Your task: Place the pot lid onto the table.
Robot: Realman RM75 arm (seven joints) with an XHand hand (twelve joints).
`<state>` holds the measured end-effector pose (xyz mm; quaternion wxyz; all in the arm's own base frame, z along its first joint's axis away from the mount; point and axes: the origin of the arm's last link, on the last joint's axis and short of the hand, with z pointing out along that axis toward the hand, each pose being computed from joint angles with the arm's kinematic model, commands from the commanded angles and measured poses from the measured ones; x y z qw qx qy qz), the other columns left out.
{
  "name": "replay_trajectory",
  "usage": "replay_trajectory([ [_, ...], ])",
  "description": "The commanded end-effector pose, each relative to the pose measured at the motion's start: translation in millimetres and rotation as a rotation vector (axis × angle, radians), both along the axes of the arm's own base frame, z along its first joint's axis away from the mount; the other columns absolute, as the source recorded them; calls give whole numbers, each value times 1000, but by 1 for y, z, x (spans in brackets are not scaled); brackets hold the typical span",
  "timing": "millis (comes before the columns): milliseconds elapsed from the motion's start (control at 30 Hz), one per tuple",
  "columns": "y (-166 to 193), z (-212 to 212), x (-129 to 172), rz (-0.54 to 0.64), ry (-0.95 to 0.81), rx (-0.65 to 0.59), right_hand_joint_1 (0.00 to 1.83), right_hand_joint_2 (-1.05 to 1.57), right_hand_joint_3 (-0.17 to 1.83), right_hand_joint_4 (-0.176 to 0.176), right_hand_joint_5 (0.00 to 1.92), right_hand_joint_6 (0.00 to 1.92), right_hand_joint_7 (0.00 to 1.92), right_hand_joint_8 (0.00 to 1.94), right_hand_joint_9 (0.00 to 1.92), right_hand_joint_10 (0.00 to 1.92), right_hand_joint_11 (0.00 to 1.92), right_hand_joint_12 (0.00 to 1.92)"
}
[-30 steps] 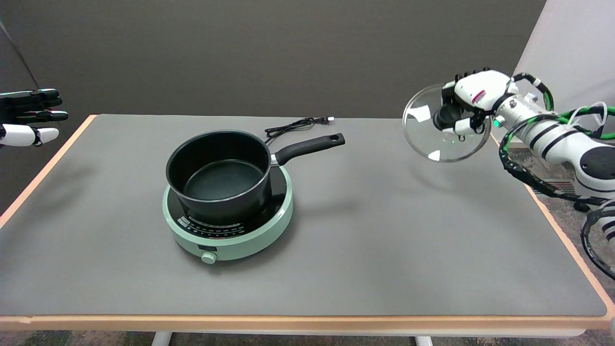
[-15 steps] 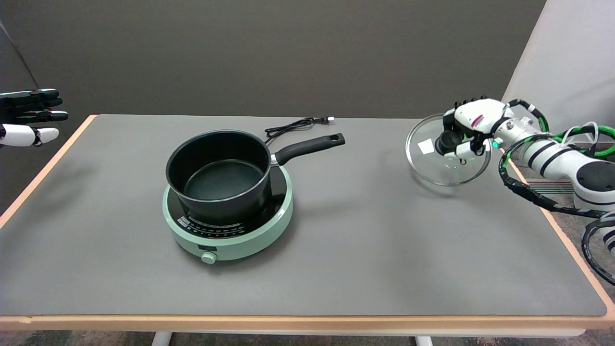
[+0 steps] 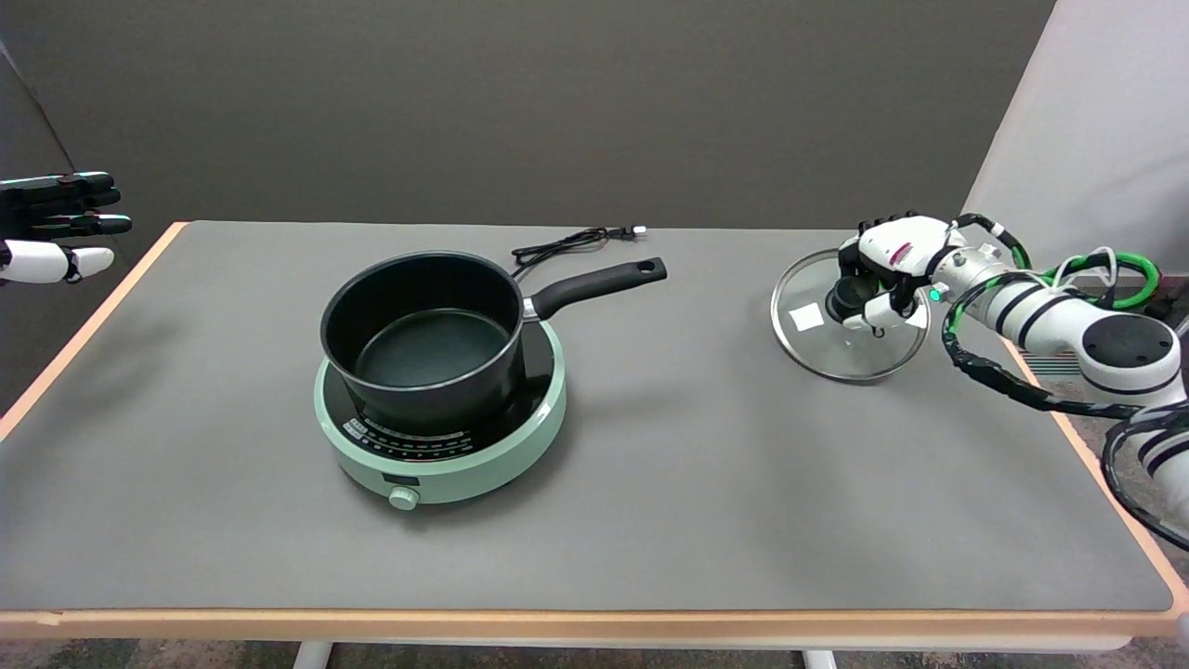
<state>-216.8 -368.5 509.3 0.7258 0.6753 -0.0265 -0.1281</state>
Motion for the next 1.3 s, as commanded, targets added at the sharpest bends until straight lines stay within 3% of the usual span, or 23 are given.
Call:
replay_trajectory([
  [33,-18,3,-7,-23,-25,-18,1215,1062,262,-102,719,1300,971,1201,881,1426,702,1404],
  [767,-84,-61,11,-20,-23,140,1211,1069,258,-96,713,1310,961,1214,865,1449,675,1429],
  [1233,-96,-61,-2,-65,-13,107,1211,1080,239,-101,708,1310,960,1213,859,1451,649,1464],
  [1300,-95,-59,-5,-70,-16,99,1203,1100,205,-83,700,1331,950,1197,851,1387,600,1536],
])
